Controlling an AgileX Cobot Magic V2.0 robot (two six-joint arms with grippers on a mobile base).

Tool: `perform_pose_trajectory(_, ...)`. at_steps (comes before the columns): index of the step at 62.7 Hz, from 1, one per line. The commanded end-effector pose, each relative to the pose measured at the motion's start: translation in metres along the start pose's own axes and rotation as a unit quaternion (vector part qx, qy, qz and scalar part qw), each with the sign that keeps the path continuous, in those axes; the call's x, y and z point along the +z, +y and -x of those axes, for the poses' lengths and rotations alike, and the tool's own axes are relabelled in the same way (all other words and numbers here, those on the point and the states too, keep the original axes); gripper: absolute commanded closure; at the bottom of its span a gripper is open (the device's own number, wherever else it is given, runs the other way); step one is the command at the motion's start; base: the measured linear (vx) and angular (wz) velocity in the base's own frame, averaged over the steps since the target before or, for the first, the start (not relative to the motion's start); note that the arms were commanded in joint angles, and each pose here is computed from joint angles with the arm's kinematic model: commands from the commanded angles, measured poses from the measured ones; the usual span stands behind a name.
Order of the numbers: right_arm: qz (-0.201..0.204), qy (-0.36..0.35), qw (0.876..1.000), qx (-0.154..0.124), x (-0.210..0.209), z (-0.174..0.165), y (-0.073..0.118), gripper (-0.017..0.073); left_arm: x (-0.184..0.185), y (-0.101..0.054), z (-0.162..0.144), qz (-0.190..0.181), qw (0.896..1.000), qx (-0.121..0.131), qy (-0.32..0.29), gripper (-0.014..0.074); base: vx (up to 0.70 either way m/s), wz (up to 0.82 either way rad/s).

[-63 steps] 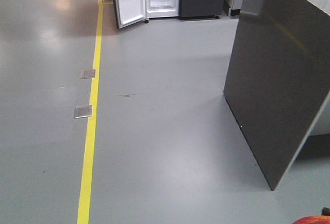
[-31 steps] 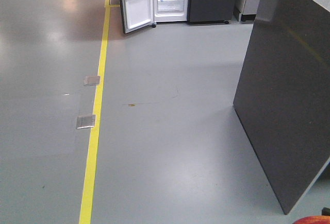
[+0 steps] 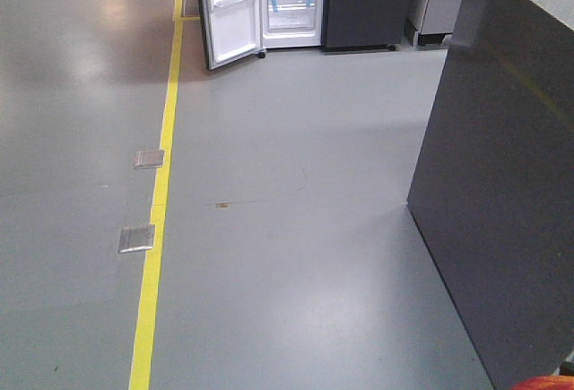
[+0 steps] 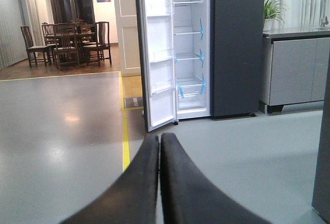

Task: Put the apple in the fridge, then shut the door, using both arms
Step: 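Drive the base toward the open white refrigerator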

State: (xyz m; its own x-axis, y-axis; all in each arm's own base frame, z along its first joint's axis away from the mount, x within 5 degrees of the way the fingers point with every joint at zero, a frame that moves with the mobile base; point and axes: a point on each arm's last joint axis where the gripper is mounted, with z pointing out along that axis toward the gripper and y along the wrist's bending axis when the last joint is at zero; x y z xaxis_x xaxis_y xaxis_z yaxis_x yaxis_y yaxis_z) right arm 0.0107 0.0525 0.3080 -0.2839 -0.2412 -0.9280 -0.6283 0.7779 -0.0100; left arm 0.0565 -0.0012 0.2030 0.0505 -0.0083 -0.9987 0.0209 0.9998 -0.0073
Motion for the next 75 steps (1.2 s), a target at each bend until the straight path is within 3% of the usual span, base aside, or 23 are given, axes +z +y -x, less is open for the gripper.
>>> perform_pose_trajectory(1,-0.006,-0.038,0.999,0.008,-0.0022,0.0123,-0.0011,0.0193,-0.0008,0.0000,0.0006,0.000,0.999,-0.005,-0.035,0.0600,0.26,-0.03)
perform_pose_trajectory(75,-0.006,-0.038,0.999,0.008,-0.0022,0.0123,-0.0011,0.0193,-0.0008,0.0000,0.0006,0.000,0.999,-0.005,-0.035,0.0600,0.27,0.04)
